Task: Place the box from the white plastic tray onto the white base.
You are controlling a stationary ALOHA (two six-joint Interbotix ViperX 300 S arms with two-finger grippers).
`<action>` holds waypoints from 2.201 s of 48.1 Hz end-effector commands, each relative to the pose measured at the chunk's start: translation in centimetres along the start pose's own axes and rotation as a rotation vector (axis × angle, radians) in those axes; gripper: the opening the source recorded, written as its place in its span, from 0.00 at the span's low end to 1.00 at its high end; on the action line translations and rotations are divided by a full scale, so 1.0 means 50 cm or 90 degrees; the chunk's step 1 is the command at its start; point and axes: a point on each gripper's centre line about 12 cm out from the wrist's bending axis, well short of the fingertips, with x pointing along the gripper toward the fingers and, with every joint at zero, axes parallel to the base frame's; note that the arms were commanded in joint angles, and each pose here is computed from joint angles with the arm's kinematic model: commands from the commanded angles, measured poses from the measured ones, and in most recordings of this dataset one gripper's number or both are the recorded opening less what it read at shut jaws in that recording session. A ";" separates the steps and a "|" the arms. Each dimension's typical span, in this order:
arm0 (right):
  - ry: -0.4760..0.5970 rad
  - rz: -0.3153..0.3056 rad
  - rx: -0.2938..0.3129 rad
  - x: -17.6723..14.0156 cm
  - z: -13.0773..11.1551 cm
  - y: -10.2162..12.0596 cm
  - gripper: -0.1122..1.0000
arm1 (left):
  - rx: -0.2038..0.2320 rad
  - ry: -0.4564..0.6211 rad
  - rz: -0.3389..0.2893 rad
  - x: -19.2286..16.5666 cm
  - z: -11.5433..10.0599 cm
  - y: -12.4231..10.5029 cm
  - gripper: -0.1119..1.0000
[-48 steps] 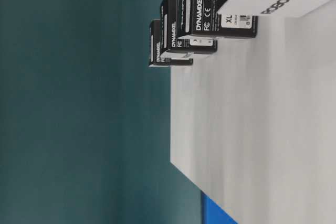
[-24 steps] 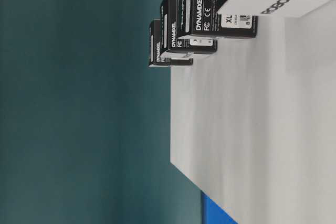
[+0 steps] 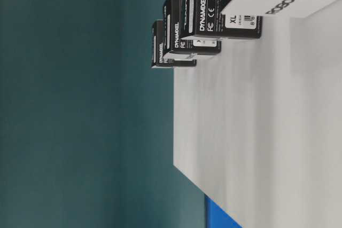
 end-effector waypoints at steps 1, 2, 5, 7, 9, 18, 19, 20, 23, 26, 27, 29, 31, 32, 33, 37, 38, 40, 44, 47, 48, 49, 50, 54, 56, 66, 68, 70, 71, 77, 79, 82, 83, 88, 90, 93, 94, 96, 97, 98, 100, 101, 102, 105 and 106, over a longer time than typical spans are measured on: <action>-0.026 0.000 0.003 -0.024 -0.009 -0.009 0.99 | 0.001 -0.028 -0.002 -0.006 0.027 -0.002 0.04; -0.030 0.000 0.004 -0.028 -0.012 -0.011 0.99 | 0.000 -0.031 -0.002 -0.007 0.029 -0.002 0.04; -0.047 0.001 0.006 -0.044 -0.017 -0.015 0.99 | 0.000 -0.039 -0.003 -0.008 0.032 -0.002 0.04; -0.056 0.001 0.008 -0.053 -0.024 -0.020 0.99 | 0.000 -0.044 -0.002 -0.008 0.034 -0.001 0.04; -0.064 0.000 0.010 -0.060 -0.030 -0.023 0.99 | 0.000 -0.049 -0.003 -0.008 0.036 -0.002 0.04; -0.088 -0.005 0.015 -0.081 -0.059 -0.037 0.99 | 0.000 -0.085 -0.004 -0.010 0.052 -0.002 0.04; -0.091 -0.004 0.015 -0.084 -0.063 -0.038 0.99 | 0.000 -0.088 -0.005 -0.011 0.053 -0.003 0.04; -0.094 -0.005 0.015 -0.086 -0.064 -0.039 0.99 | 0.000 -0.092 -0.005 -0.011 0.054 -0.003 0.04; -0.103 -0.006 0.017 -0.092 -0.070 -0.042 0.99 | 0.000 -0.097 -0.006 -0.011 0.056 -0.003 0.04; -0.107 -0.005 0.019 -0.093 -0.077 -0.044 0.99 | 0.001 -0.098 -0.006 -0.010 0.056 -0.003 0.04; -0.108 -0.006 0.020 -0.093 -0.078 -0.044 0.99 | 0.001 -0.098 -0.006 -0.010 0.056 -0.003 0.04; -0.106 -0.005 0.020 -0.091 -0.081 -0.045 0.99 | 0.002 -0.096 -0.006 -0.009 0.054 -0.003 0.04; -0.105 -0.006 0.019 -0.090 -0.083 -0.045 0.99 | 0.002 -0.096 -0.005 -0.009 0.054 -0.002 0.04; -0.102 -0.006 0.020 -0.088 -0.085 -0.045 0.99 | 0.000 -0.097 -0.006 -0.009 0.056 -0.003 0.04; -0.101 -0.006 0.020 -0.088 -0.086 -0.045 0.99 | -0.001 -0.097 -0.006 -0.010 0.056 -0.003 0.04; -0.089 -0.011 0.020 -0.080 -0.096 -0.048 0.99 | -0.001 -0.104 -0.005 -0.014 0.061 -0.003 0.04; -0.088 -0.011 0.020 -0.079 -0.098 -0.048 0.99 | -0.001 -0.108 -0.006 -0.016 0.062 -0.003 0.04; -0.088 -0.010 0.020 -0.077 -0.098 -0.048 0.99 | 0.000 -0.113 -0.006 -0.019 0.065 -0.003 0.04; -0.099 -0.006 0.019 -0.079 -0.095 -0.047 0.99 | 0.008 -0.121 -0.005 -0.020 0.067 -0.003 0.04; -0.118 0.001 0.019 -0.082 -0.088 -0.044 0.99 | 0.012 -0.123 -0.005 -0.018 0.067 -0.003 0.04; -0.122 0.003 0.019 -0.082 -0.086 -0.043 0.99 | 0.011 -0.125 -0.005 -0.019 0.069 -0.003 0.04; -0.124 0.004 0.019 -0.082 -0.086 -0.043 0.99 | 0.012 -0.127 -0.005 -0.017 0.069 -0.003 0.04; -0.128 0.005 0.019 -0.083 -0.084 -0.043 0.99 | 0.013 -0.128 -0.005 -0.018 0.070 -0.003 0.04; -0.126 0.005 0.017 -0.081 -0.087 -0.043 0.99 | 0.012 -0.138 -0.006 -0.018 0.074 -0.003 0.04; -0.120 0.003 0.018 -0.076 -0.091 -0.044 0.99 | 0.014 -0.144 -0.006 -0.018 0.077 -0.004 0.04; -0.085 -0.002 0.023 -0.052 -0.124 -0.048 0.99 | 0.013 -0.136 -0.006 -0.006 0.070 -0.003 0.04; -0.085 0.000 0.024 -0.052 -0.126 -0.048 0.99 | 0.012 -0.136 -0.006 -0.003 0.069 -0.003 0.04; -0.087 0.000 0.024 -0.052 -0.126 -0.049 0.99 | 0.011 -0.141 -0.006 0.001 0.070 -0.004 0.04; -0.086 -0.001 0.022 -0.051 -0.126 -0.049 0.99 | 0.010 -0.147 -0.007 0.001 0.072 -0.004 0.04; -0.078 -0.009 0.005 -0.045 -0.137 -0.052 0.99 | 0.005 -0.173 -0.009 0.008 0.078 -0.004 0.04; -0.079 -0.009 0.004 -0.043 -0.139 -0.053 0.99 | 0.004 -0.174 -0.009 0.010 0.077 -0.004 0.04; -0.079 -0.007 0.004 -0.040 -0.143 -0.053 0.99 | 0.008 -0.169 -0.009 0.013 0.074 -0.004 0.04; -0.080 -0.007 0.004 -0.040 -0.143 -0.053 0.99 | 0.009 -0.169 -0.008 0.013 0.074 -0.004 0.04; -0.086 -0.002 0.003 -0.037 -0.144 -0.052 0.99 | 0.010 -0.167 -0.008 0.014 0.073 -0.004 0.04; -0.089 -0.001 0.002 -0.035 -0.144 -0.051 0.99 | 0.010 -0.166 -0.008 0.015 0.072 -0.004 0.04; -0.093 0.001 0.004 -0.035 -0.143 -0.051 0.99 | 0.011 -0.165 -0.008 0.015 0.071 -0.004 0.04; -0.097 0.003 0.004 -0.036 -0.141 -0.050 0.99 | 0.009 -0.165 -0.008 0.015 0.071 -0.004 0.04; -0.103 0.006 0.005 -0.035 -0.139 -0.049 0.99 | 0.003 -0.161 -0.009 0.016 0.067 -0.004 0.04; -0.109 0.008 0.005 -0.036 -0.137 -0.048 0.99 | 0.002 -0.161 -0.009 0.016 0.066 -0.004 0.04; -0.114 0.011 0.004 -0.036 -0.135 -0.047 0.99 | 0.001 -0.159 -0.009 0.016 0.064 -0.004 0.04; -0.137 0.018 -0.001 -0.039 -0.127 -0.044 0.99 | -0.001 -0.157 -0.010 0.017 0.062 -0.004 0.04; -0.144 0.021 -0.002 -0.040 -0.124 -0.043 0.99 | -0.002 -0.157 -0.010 0.017 0.061 -0.004 0.04; -0.149 0.022 -0.003 -0.039 -0.123 -0.043 0.99 | -0.002 -0.156 -0.010 0.017 0.060 -0.004 0.04; -0.160 0.026 -0.007 -0.039 -0.119 -0.041 0.99 | -0.006 -0.156 -0.011 0.017 0.060 -0.004 0.04; -0.160 0.026 -0.008 -0.039 -0.119 -0.041 0.99 | -0.007 -0.157 -0.011 0.017 0.061 -0.004 0.04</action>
